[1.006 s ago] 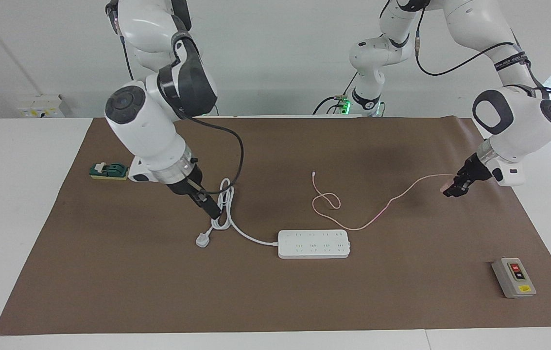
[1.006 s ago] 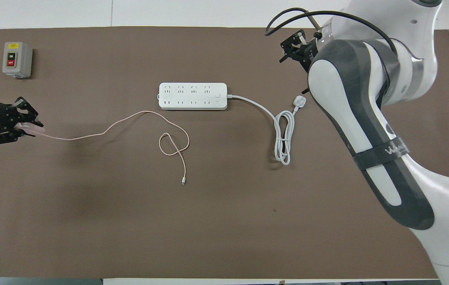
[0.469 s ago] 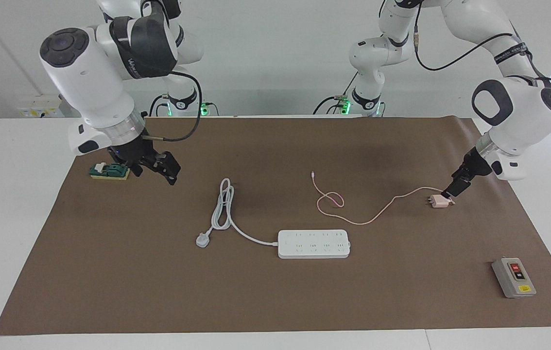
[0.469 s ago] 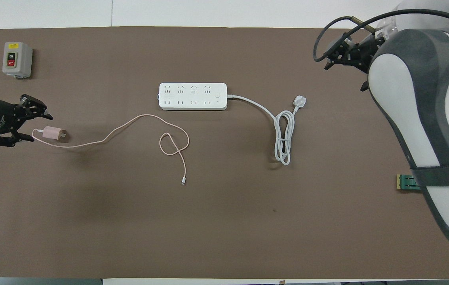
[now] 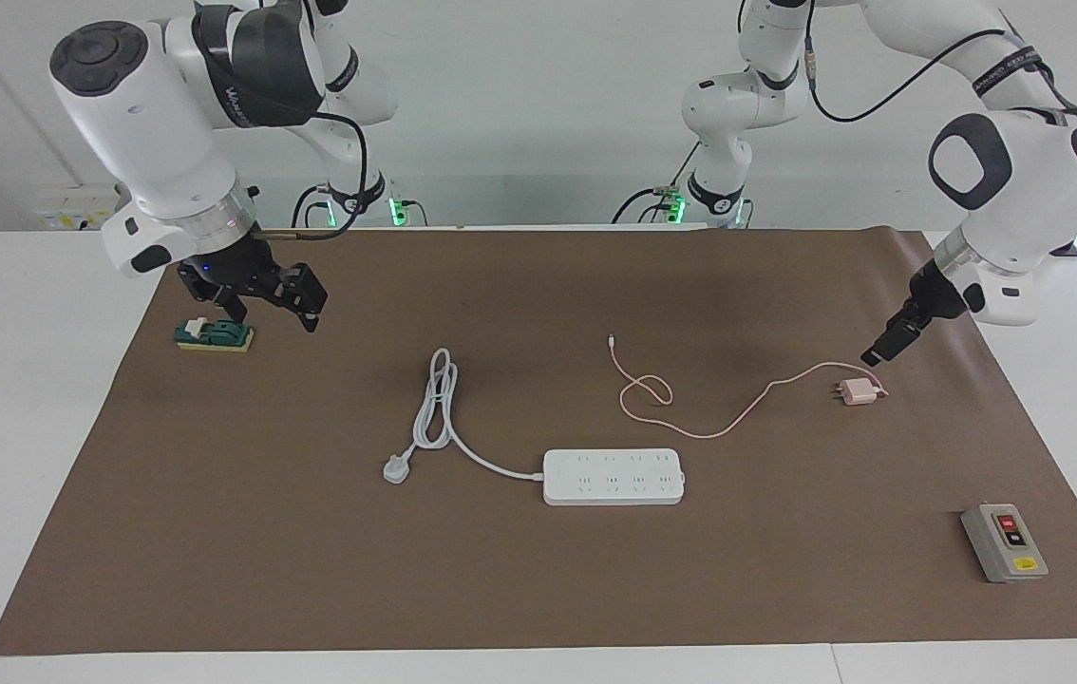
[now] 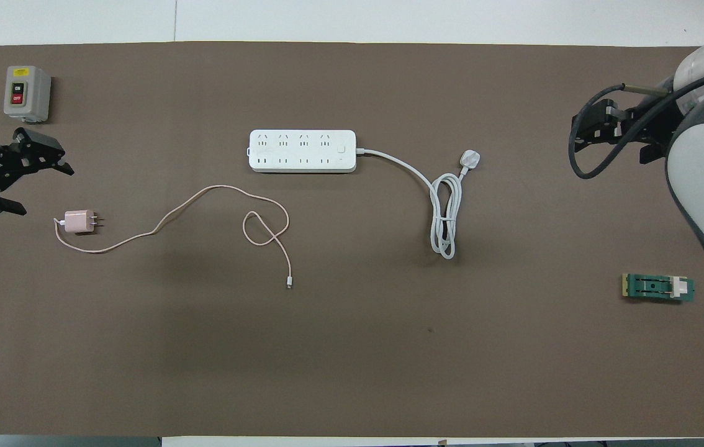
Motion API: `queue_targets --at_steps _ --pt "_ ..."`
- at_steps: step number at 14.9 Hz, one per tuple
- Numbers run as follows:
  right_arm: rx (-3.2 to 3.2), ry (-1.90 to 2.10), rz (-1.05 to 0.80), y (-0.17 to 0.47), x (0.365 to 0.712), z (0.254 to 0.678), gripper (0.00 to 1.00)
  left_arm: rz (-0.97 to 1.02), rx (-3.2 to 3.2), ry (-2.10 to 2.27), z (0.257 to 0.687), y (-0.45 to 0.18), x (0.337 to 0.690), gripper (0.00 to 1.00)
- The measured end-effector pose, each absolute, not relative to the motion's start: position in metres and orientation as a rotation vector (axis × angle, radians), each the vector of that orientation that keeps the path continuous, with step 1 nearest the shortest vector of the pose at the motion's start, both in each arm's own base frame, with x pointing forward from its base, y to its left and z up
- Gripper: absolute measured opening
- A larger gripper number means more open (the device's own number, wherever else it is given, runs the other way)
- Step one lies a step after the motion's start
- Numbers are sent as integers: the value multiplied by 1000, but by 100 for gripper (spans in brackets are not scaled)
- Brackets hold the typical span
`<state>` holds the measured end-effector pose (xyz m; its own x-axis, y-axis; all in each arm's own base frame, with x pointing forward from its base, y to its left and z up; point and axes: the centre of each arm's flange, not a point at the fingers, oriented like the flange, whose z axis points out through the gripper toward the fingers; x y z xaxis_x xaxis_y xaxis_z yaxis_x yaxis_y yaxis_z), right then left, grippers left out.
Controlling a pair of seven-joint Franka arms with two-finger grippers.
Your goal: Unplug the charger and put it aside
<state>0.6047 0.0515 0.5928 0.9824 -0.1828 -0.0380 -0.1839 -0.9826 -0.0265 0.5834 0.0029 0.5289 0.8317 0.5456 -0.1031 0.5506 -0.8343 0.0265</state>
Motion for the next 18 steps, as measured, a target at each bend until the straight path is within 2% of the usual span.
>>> queue_targets --at_steps 5,10,18 --pt "-3100 270 58 46 586 596 100 -233 3093 613 569 -26 569 100" --pt "-3098 253 52 30 561 598 100 -308 3126 363 573 -34 558 100" --pt "-3129 273 32 -4 560 597 100 -256 3129 114 582 -39 557 100"
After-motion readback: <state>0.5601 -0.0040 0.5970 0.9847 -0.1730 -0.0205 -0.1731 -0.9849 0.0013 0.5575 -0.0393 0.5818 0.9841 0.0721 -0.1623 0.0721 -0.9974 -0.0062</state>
